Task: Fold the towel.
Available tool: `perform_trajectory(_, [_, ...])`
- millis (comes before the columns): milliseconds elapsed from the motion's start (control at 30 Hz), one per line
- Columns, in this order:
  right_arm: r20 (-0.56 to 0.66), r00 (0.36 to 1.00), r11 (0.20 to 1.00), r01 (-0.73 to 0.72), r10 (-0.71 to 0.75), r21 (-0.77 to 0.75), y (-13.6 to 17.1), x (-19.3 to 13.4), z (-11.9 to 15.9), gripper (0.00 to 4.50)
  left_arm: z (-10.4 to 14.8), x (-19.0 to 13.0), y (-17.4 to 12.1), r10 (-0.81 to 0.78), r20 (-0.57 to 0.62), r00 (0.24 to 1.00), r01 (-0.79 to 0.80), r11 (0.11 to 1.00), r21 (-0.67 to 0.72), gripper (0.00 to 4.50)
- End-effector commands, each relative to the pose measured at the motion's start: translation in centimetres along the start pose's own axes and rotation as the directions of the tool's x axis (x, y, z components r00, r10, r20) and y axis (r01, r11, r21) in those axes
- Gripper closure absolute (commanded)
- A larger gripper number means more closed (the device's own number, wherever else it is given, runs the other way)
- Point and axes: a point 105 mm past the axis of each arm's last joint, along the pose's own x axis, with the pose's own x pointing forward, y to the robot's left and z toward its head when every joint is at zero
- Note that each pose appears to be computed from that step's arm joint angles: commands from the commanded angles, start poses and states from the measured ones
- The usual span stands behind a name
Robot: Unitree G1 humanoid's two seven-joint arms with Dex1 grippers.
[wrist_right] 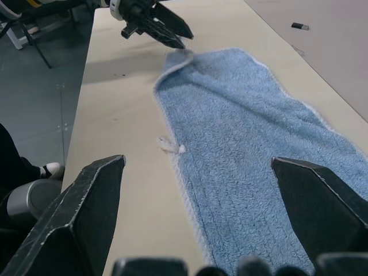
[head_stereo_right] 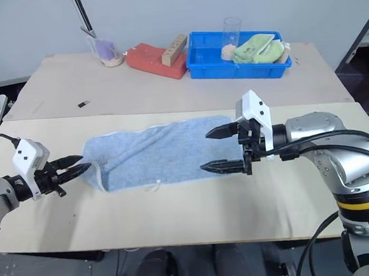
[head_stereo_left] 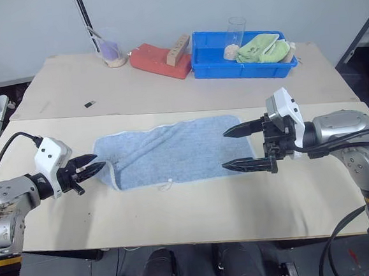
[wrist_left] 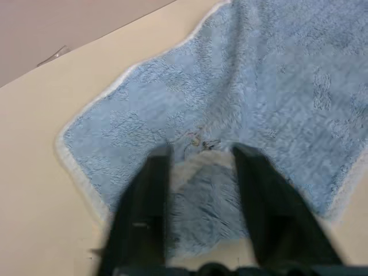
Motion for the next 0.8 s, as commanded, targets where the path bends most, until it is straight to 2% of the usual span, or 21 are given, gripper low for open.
perform_trajectory(33, [0.025,1.0,0.999,-0.008,0.009,-0.044,0.2,0.1,0.7,0.0,1.3,-0.3,-1.1,-0.009,0.039,0.999,0.009,1.0,0.014,0.77])
perform_trajectory(67, [0.026,1.0,0.999,-0.01,0.011,-0.043,0.3,0.1,0.7,0.0,1.2,-0.4,-1.1,0.012,0.045,0.999,-0.012,1.0,0.007,0.28])
perform_trajectory(100, [0.027,1.0,0.999,-0.012,0.013,-0.044,0.3,0.2,0.7,0.0,0.9,-0.4,-1.1,0.035,0.047,0.998,-0.035,0.999,0.0,0.02])
perform_trajectory(300, [0.03,0.999,0.999,-0.021,0.023,-0.048,0.2,0.3,0.8,0.0,-0.2,0.9,-0.5,0.181,0.017,0.983,-0.181,0.983,-0.003,0.02])
perform_trajectory(433, [0.027,0.999,0.999,-0.023,0.025,-0.048,0.2,0.3,0.7,0.0,-0.4,2.0,-2.7,0.148,0.012,0.989,-0.147,0.988,-0.038,0.02])
perform_trajectory(533, [0.029,0.999,0.999,-0.022,0.023,-0.048,0.2,0.2,0.7,0.0,-0.6,2.4,-3.3,0.187,0.008,0.982,-0.186,0.981,-0.055,0.02])
perform_trajectory(800, [0.028,0.999,0.999,-0.02,0.021,-0.046,0.1,0.3,0.6,0.0,-1.3,2.1,-2.4,0.393,-0.021,0.919,-0.394,0.916,-0.078,0.02])
